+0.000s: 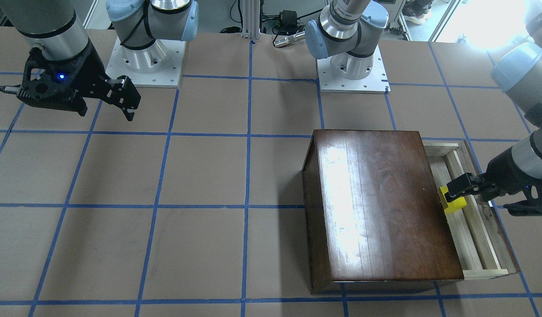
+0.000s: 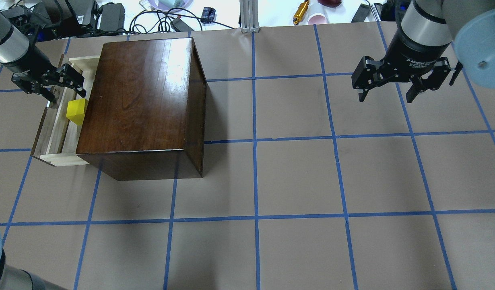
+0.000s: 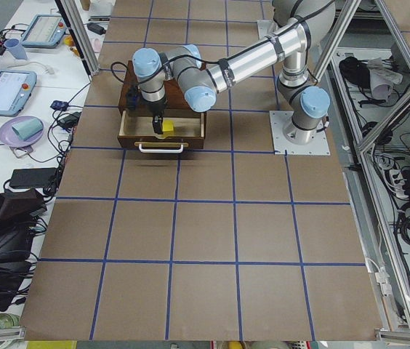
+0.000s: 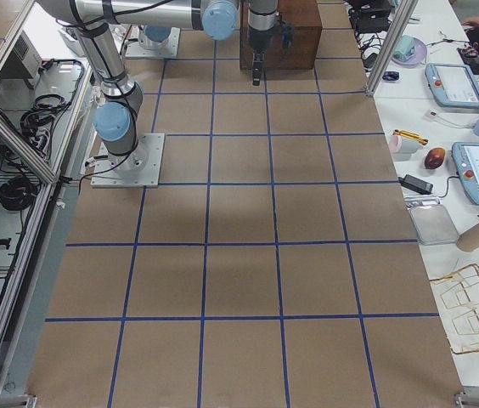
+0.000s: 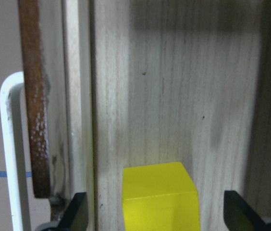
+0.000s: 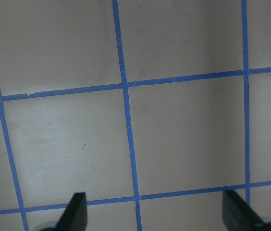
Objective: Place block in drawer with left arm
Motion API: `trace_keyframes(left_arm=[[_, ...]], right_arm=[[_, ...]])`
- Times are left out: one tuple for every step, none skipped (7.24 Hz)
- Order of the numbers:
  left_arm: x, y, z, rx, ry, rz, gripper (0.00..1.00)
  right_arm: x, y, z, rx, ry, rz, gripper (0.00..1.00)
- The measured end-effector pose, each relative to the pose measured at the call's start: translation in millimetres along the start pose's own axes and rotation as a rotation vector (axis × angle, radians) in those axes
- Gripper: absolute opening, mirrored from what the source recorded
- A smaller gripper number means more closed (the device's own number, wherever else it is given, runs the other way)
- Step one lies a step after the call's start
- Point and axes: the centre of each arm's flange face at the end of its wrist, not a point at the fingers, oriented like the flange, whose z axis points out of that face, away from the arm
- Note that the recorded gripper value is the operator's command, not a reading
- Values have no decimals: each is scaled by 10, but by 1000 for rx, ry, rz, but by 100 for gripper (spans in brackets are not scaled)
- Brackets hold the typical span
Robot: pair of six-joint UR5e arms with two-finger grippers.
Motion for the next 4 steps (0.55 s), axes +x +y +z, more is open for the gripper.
trace_keyframes(left_arm=[[51,69,-190,2,-2,2,100],[121,169,-419,-2,-1,5,100],[209,302,-661,-8,1,8,100],[304,453,-882,-11,1,11,100]], right_arm=[[0,0,0,0,0,0,100],[0,0,0,0,0,0,100],[0,0,0,0,0,0,100],[0,0,0,0,0,0,100]])
